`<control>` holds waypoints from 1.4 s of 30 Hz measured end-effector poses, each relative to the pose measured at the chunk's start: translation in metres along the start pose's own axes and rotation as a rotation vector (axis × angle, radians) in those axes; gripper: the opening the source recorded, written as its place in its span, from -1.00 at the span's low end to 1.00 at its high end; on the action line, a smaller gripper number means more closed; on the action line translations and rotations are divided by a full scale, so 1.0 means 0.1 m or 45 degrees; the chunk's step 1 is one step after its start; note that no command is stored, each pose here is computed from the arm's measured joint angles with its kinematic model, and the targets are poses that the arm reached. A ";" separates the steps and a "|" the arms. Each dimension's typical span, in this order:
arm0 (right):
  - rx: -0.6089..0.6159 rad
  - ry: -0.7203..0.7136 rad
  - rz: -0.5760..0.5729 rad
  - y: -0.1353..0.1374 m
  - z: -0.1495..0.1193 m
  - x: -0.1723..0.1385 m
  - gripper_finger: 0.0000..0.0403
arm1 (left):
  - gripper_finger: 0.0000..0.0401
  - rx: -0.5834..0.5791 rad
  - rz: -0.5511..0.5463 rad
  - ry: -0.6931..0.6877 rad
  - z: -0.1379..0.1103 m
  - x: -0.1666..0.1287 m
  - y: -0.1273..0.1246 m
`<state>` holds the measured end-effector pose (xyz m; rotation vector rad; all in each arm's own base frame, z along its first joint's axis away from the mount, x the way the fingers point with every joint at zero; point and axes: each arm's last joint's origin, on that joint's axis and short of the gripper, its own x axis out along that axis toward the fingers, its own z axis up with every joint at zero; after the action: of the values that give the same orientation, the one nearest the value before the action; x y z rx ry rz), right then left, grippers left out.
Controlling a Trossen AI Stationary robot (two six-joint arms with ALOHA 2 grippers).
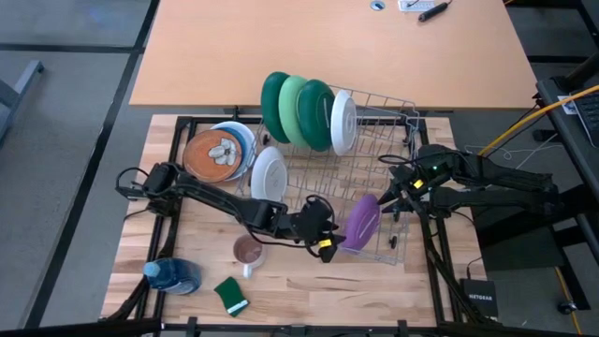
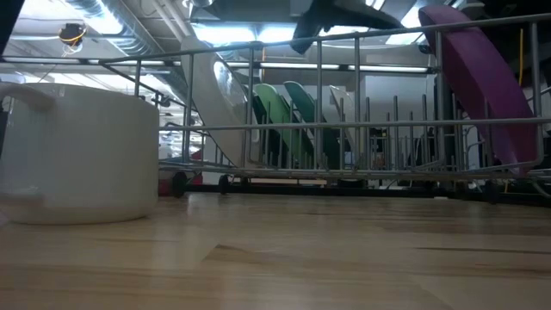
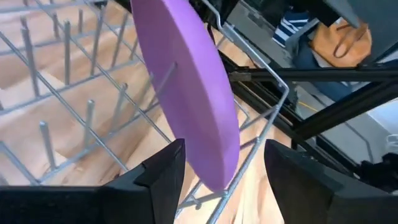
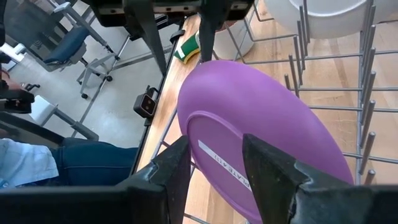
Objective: Sort dishes
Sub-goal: Put the purple plate into the dishwasher rack
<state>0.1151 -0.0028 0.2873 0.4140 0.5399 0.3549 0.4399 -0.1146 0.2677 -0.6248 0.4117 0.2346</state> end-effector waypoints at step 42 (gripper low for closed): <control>0.009 -0.002 -0.079 -0.02 -0.01 0.00 -0.25 | -0.99 -0.226 -0.034 -0.214 0.31 0.15 0.18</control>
<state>0.1151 -0.0043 0.2857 0.4037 0.5514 0.2929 0.4571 -0.0802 0.2746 -0.7779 0.2220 0.2982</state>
